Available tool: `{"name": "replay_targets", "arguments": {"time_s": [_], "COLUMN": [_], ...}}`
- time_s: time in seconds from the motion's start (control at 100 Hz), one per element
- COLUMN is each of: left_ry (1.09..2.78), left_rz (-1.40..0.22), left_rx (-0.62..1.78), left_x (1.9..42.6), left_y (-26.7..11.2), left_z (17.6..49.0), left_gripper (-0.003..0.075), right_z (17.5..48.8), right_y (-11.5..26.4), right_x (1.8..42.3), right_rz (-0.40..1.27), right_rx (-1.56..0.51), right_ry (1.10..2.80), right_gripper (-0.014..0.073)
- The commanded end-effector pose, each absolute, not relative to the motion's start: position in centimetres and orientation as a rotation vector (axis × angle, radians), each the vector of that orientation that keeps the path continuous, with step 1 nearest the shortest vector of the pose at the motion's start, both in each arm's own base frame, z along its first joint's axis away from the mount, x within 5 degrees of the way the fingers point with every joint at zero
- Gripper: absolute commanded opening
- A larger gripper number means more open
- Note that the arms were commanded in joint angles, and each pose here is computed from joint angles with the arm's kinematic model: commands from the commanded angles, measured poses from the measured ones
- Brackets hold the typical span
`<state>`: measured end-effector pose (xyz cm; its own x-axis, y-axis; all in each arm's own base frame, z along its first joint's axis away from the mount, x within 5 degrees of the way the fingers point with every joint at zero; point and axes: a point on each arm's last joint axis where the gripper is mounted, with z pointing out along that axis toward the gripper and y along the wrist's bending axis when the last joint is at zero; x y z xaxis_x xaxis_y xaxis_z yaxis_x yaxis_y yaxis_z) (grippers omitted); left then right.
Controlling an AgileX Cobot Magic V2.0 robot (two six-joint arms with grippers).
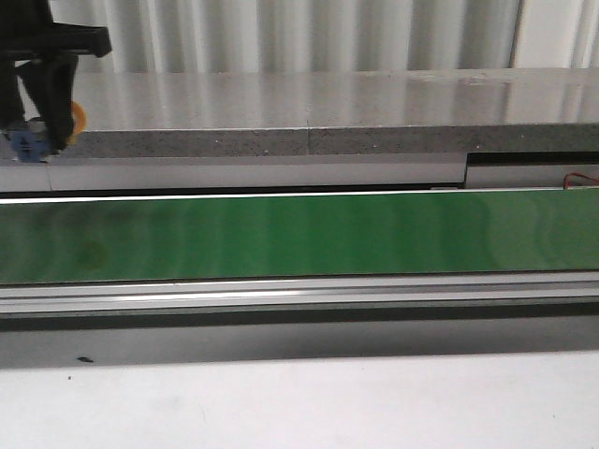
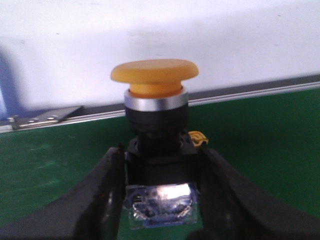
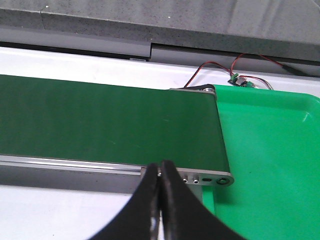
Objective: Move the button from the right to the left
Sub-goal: 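Lift the button with the left gripper and carry it over the blue tray, then lower the button into the blue tray and open the left gripper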
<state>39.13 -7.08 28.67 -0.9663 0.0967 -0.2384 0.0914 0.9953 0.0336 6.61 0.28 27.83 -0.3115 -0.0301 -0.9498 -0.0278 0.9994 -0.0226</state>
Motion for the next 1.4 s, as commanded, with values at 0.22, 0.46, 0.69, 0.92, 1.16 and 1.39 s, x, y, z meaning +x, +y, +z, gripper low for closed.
{"name": "replay_targets", "arguments": {"time_s": [0.22, 0.46, 0.69, 0.92, 1.16, 1.39], "left_ry": [2.845, 2.903, 2.975, 3.040, 3.024, 3.104], "left_rz": [0.103, 0.134, 0.154, 0.164, 0.183, 0.161], "left_rx": [0.143, 0.055, 0.026, -0.083, -0.072, -0.065], "left_x": [38.6, 37.9, 36.7, 35.5, 35.1, 35.6], "left_y": [0.4, 5.1, 8.5, 11.5, 13.6, 14.5], "left_z": [31.9, 30.5, 28.7, 27.0, 26.5, 23.3], "left_gripper": [0.0059, 0.0059, 0.0059, 0.0059, 0.0059, 0.0059], "right_z": [29.3, 29.3, 29.3, 29.3, 29.3, 29.3], "right_y": [0.2, 0.2, 0.2, 0.2, 0.2, 0.2], "right_x": [6.8, 6.8, 6.8, 6.8, 6.8, 6.8], "right_rz": [-0.022, -0.022, -0.022, -0.022, -0.022, -0.022], "right_rx": [-0.042, -0.042, -0.042, -0.042, -0.042, -0.042], "right_ry": [1.793, 1.793, 1.793, 1.793, 1.793, 1.793], "right_gripper": [-0.0067, -0.0067, -0.0067, -0.0067, -0.0067, -0.0067]}}
